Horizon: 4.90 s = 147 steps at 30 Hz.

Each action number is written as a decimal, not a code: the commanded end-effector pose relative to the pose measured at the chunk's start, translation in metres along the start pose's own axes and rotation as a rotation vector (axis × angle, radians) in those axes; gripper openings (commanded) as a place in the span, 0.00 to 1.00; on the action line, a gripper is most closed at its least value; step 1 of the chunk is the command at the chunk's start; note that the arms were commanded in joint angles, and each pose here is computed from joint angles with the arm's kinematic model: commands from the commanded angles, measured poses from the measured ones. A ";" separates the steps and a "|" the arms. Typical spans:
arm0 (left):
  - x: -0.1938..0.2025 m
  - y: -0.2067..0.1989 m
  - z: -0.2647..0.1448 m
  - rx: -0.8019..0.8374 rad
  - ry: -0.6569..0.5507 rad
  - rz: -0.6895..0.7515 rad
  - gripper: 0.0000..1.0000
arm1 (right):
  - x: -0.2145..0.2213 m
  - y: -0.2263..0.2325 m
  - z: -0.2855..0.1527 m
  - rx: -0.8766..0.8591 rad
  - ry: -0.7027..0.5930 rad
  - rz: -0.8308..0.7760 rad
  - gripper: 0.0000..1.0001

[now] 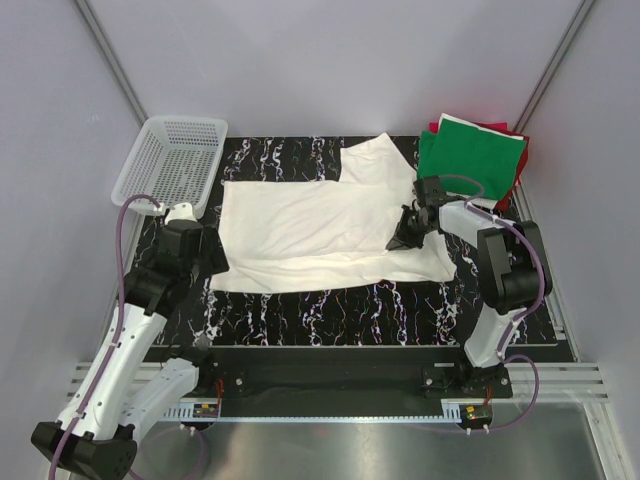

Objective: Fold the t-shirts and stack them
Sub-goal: Fold the tshirt

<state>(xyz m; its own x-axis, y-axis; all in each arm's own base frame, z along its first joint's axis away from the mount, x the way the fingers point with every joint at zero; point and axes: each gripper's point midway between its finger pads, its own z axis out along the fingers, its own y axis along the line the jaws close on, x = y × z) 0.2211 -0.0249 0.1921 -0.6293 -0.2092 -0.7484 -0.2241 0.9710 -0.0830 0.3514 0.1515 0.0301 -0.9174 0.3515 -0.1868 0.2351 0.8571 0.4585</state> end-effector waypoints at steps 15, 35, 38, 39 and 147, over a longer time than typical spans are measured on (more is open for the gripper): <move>-0.010 -0.004 0.002 0.009 -0.039 -0.014 0.79 | -0.058 0.124 0.031 -0.111 0.045 -0.229 0.06; 0.005 -0.006 0.018 -0.033 0.071 0.005 0.81 | -0.082 0.086 -0.087 0.008 -0.242 -0.240 0.86; 0.024 -0.021 0.028 0.007 0.182 -0.023 0.81 | -0.051 0.027 -0.107 0.078 -0.275 -0.100 0.91; 0.031 -0.024 0.031 0.007 0.211 -0.049 0.81 | -0.044 0.010 -0.111 0.101 -0.285 -0.057 0.91; -0.002 0.007 -0.060 0.113 -0.052 -0.251 0.99 | 0.029 -0.026 -0.282 -0.136 -0.604 0.213 0.97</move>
<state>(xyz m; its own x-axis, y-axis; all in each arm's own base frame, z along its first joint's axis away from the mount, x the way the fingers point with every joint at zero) 0.1387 -0.0243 0.2055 -0.5124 -0.5985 -0.6158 -0.4148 0.8004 -0.4328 0.1807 0.0221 0.2243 -0.4297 0.7942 -0.4296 0.5337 0.6072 0.5886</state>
